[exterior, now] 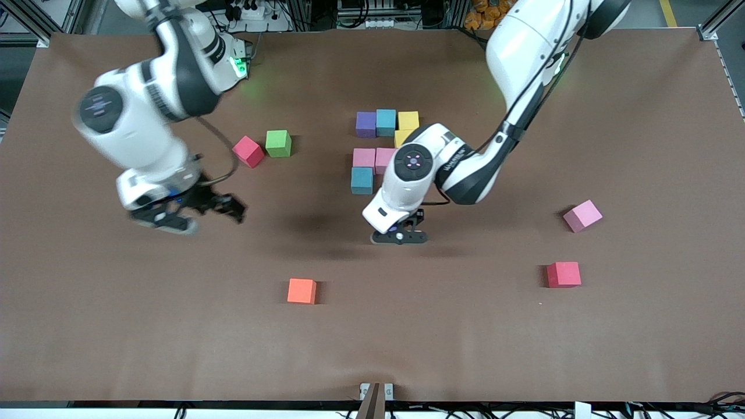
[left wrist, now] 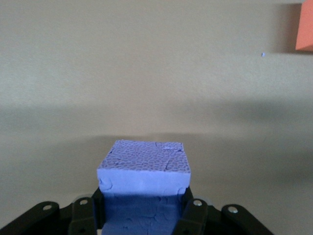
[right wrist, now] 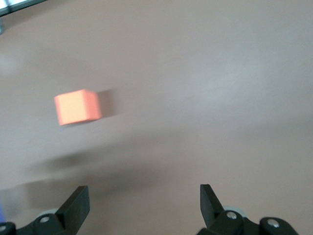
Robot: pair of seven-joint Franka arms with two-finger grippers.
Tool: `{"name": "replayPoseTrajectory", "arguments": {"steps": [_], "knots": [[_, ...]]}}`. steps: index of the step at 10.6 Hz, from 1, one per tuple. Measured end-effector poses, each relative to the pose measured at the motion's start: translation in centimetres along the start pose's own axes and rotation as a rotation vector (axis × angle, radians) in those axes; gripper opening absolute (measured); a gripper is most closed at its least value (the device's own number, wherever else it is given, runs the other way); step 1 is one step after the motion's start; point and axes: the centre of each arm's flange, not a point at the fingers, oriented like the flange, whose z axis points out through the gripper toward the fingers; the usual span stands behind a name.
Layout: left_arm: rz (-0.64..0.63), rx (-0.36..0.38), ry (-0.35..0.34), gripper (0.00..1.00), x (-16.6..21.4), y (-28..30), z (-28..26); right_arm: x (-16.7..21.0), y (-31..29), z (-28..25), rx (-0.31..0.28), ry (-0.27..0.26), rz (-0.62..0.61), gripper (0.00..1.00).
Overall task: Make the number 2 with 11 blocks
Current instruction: 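Lower the purple cube below cyan with the left gripper while right reaches orange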
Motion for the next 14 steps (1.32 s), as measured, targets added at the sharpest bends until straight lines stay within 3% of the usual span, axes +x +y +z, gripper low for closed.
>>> {"name": "replayPoseTrajectory", "arguments": {"steps": [3, 6, 10, 14], "knots": [[0.017, 0.012, -0.011, 0.56, -1.2, 2.8, 1.1, 3.9, 9.3, 1.3, -0.023, -0.01, -0.032, 1.0], [0.007, 0.004, -0.032, 0.56, -2.3, 4.3, 2.3, 4.9, 12.6, 4.6, -0.027, -0.053, -0.049, 1.0], [-0.004, 0.005, -0.06, 0.56, -3.1, 4.7, 3.5, 5.7, 10.8, 5.9, -0.012, 0.011, -0.086, 1.0], [-0.01, 0.016, -0.079, 0.56, -4.0, 5.2, 4.9, 8.6, 3.3, 8.6, 0.012, 0.058, -0.169, 1.0]]}}
